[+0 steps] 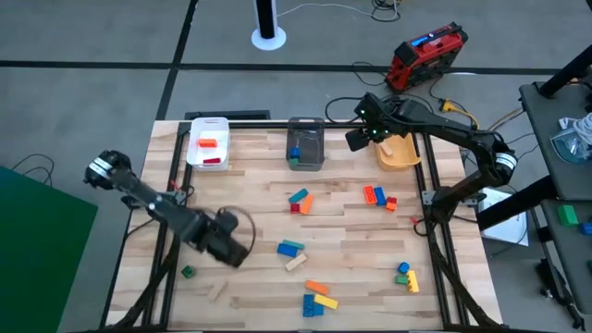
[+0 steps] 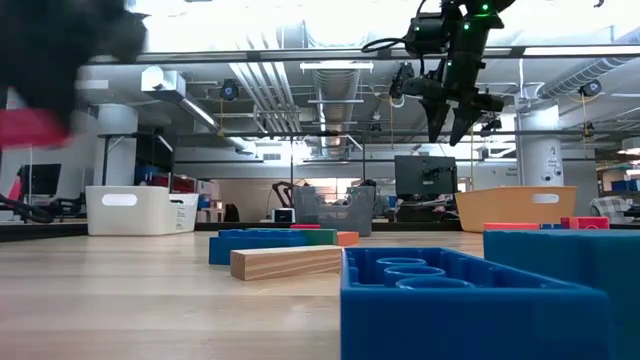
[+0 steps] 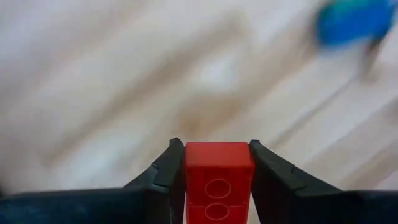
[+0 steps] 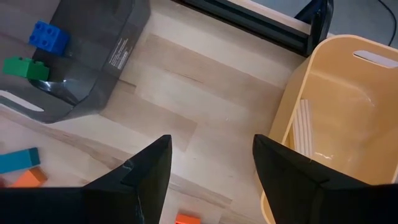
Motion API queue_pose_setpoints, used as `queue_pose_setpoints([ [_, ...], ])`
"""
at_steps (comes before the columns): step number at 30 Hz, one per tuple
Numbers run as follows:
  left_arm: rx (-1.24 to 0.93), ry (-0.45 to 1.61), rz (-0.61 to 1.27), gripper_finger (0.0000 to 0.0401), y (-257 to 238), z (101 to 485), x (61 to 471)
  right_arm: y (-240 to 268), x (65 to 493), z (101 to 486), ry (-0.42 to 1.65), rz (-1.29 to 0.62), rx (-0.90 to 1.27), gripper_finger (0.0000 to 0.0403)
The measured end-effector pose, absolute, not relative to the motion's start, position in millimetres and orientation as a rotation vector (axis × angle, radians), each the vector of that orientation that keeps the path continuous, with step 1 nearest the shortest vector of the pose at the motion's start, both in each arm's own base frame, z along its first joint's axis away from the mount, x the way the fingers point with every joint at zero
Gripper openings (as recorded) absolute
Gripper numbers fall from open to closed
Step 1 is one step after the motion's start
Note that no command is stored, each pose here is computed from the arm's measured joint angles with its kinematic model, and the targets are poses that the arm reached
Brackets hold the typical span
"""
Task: Sort blocks by size
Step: Put the big red game piece into the white bin
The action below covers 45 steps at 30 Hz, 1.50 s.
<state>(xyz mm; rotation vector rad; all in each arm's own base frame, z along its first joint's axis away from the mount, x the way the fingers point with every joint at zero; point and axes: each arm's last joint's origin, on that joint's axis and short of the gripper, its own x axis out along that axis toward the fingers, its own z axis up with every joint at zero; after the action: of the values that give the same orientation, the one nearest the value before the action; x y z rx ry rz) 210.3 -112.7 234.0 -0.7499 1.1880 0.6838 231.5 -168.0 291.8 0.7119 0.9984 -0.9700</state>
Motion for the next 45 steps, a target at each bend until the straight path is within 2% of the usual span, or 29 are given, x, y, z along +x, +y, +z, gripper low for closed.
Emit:
queue_pose_setpoints([
  [7, -0.627, 0.923, 0.780, 0.0114, -37.3, 265.5, 227.6, -168.3, 231.9, 291.8, 0.994, -0.970, 0.711, 0.0213],
  [16, -0.522, 0.700, 0.914, 0.0115, 67.0, 277.5, 244.7, -168.5, 232.1, 292.0, 0.985, -0.977, 0.722, 0.0212],
  [20, -0.489, 0.632, 1.057, 0.0115, 115.2, 281.4, 233.4, -168.5, 232.2, 292.0, 0.979, -0.983, 0.732, 0.0215],
  [25, -0.432, 0.623, 1.331, 0.0116, 161.2, 280.5, 202.5, -168.7, 232.4, 292.1, 0.972, -0.989, 0.740, 0.0211],
  [30, -0.365, 0.602, 1.463, 0.0116, 190.5, 282.7, 181.2, -168.0, 234.4, 292.6, 0.960, -0.982, 0.735, 0.0208],
  [35, -0.407, 0.616, 1.549, 0.0116, 204.3, 280.1, 162.7, -164.5, 237.3, 292.8, 0.959, -0.968, 0.726, 0.0208],
  [41, -0.481, 0.716, 1.527, 0.0120, 205.0, 271.3, 151.0, -160.9, 241.2, 293.0, 0.944, -0.959, 0.729, 0.0208],
  [45, -0.489, 0.776, 1.522, 0.0142, 201.6, 264.9, 148.4, -161.7, 244.4, 294.2, 0.903, -0.958, 0.734, 0.0208],
])
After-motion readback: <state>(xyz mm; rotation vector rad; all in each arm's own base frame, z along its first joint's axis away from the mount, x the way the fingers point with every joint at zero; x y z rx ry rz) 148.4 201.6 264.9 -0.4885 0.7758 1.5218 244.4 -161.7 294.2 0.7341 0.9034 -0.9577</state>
